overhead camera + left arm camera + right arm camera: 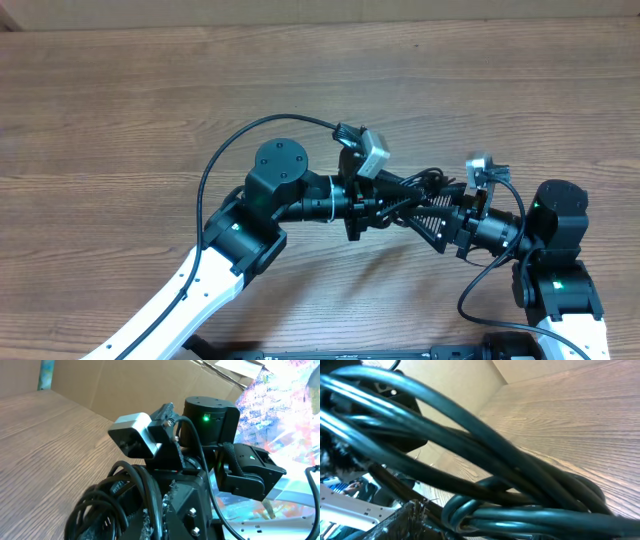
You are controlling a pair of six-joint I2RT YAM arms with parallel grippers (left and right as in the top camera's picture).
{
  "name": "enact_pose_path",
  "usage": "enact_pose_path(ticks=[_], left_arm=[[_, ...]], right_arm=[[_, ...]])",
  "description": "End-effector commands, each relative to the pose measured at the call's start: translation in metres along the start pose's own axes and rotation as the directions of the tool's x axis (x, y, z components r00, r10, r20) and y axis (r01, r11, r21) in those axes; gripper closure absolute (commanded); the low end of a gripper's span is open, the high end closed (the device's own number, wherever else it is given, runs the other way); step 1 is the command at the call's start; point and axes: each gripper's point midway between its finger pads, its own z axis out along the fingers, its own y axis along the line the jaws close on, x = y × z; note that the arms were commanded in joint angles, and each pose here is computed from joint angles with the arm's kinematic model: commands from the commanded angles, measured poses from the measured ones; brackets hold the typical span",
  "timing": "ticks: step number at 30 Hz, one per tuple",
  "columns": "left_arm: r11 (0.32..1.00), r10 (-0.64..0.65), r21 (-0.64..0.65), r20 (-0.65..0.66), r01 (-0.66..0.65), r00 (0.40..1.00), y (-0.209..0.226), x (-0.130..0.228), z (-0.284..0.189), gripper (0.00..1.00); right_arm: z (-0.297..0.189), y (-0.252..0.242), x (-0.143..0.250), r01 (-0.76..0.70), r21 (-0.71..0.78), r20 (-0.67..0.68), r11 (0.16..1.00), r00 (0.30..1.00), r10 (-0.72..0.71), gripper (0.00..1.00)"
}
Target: Untangle cables
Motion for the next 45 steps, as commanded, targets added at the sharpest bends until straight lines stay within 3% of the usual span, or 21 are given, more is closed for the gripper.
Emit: enact_pose_path(ticks=[1, 10, 16, 28, 32, 37, 45], left_arm=[[0.999, 0.021, 0.044, 0.028, -0.023, 0.999, -0.022, -0.017, -0.003, 0.96], [0.999, 0.026, 0.033, 0.032, -0.027, 0.999, -0.028, -0.015, 0.006, 0.96], [1.000, 0.023, 0.011, 0.038, -0.024, 0.999, -0.025, -0.015, 0.007, 0.96], [0.973, -0.073, -0.218, 0.031, 0.078, 0.997, 0.036, -0.007, -0.017, 0.96], [0.905, -0.181, -0.385, 0.032, 0.179, 0.983, 0.081, 0.007, -0.046, 0.96], [0.833, -0.253, -0.499, 0.042, 0.240, 0.966, 0.106, 0.020, -0.065, 0.95], [0.737, -0.311, -0.633, -0.009, 0.236, 0.950, 0.126, 0.050, -0.085, 0.96]], right_arm=[[0.001, -0.006, -0.001, -0.012, 0.033, 0.012, 0.999, 1.000, 0.012, 0.36], [0.001, -0.004, -0.007, -0.034, 0.025, 0.031, 0.999, 0.999, 0.034, 0.61], [0.001, -0.004, -0.006, -0.038, 0.026, 0.029, 0.999, 0.999, 0.038, 0.96], [0.000, 0.015, 0.001, -0.032, -0.084, -0.016, 0.996, 0.999, 0.031, 0.96], [-0.004, 0.038, 0.001, 0.029, -0.206, -0.038, 0.978, 0.999, -0.037, 0.96], [-0.009, 0.057, 0.003, 0.096, -0.312, -0.049, 0.945, 0.992, -0.117, 0.96], [-0.011, 0.062, 0.002, 0.124, -0.335, -0.045, 0.934, 0.988, -0.147, 0.96]])
